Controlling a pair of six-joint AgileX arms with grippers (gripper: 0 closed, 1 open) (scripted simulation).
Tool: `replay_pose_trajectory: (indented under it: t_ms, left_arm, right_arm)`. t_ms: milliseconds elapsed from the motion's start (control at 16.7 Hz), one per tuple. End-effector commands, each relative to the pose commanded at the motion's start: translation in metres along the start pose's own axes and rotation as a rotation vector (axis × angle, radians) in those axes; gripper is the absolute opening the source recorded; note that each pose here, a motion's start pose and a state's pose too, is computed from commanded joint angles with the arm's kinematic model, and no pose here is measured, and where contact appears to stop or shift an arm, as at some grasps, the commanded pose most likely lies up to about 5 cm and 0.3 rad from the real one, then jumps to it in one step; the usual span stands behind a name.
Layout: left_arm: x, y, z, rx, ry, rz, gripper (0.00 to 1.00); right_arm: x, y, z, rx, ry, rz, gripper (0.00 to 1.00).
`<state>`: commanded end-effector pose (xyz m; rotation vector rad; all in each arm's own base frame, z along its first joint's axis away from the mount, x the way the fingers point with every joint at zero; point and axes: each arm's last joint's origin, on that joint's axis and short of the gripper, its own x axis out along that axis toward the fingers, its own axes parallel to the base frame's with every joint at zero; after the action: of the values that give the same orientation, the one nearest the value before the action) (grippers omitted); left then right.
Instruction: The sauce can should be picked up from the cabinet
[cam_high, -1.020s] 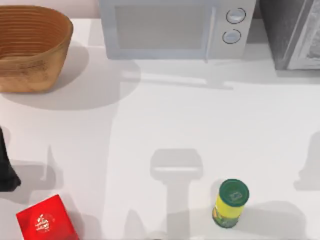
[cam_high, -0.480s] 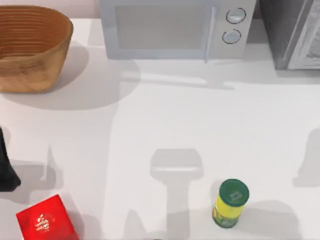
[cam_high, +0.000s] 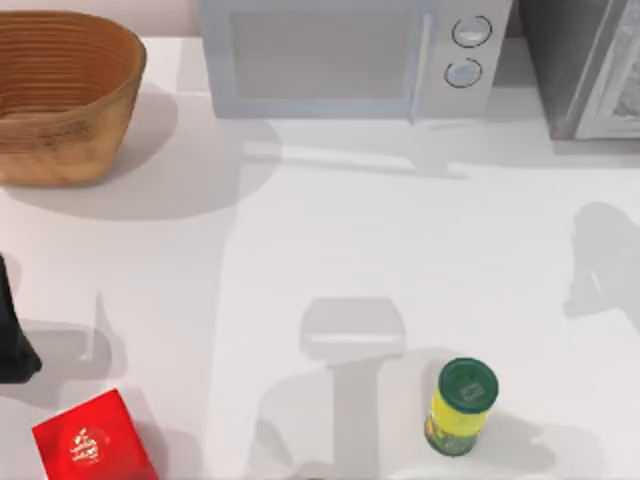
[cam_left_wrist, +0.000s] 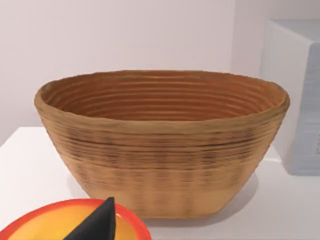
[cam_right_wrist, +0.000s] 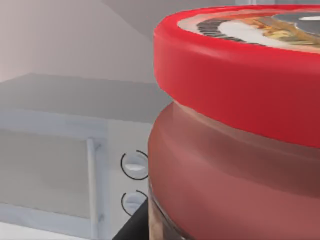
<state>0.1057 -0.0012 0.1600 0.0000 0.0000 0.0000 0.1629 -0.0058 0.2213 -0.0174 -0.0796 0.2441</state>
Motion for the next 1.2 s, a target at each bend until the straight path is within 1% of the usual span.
replay_pose_trajectory:
  t_ms: [120, 300, 540, 720, 840, 960, 1200]
  left_arm:
    - [0.0, 0.0, 0.0, 0.0, 0.0, 0.0, 1.0]
    - [0.0, 0.0, 0.0, 0.0, 0.0, 0.0, 1.0]
    - [0.0, 0.0, 0.0, 0.0, 0.0, 0.0, 1.0]
    - [0.0, 0.0, 0.0, 0.0, 0.0, 0.0, 1.0]
    - [0.0, 0.0, 0.0, 0.0, 0.0, 0.0, 1.0]
    - [0.0, 0.0, 0.0, 0.0, 0.0, 0.0, 1.0]
    - [0.0, 0.0, 0.0, 0.0, 0.0, 0.0, 1.0]
  right_arm:
    - [0.026, -0.011, -0.001, 0.003, 0.012, 0.077, 0.0]
    - [0.066, -0.032, -0.019, 0.015, 0.037, 0.195, 0.0]
    - [0.107, -0.059, -0.067, 0.036, 0.064, 0.34, 0.0]
    - [0.122, -0.074, -0.108, 0.049, 0.074, 0.429, 0.0]
    - [0.127, -0.081, -0.129, 0.05, 0.073, 0.473, 0.0]
    - [0.13, -0.085, -0.143, 0.048, 0.069, 0.503, 0.0]
    - [0.13, -0.087, -0.151, 0.046, 0.066, 0.518, 0.0]
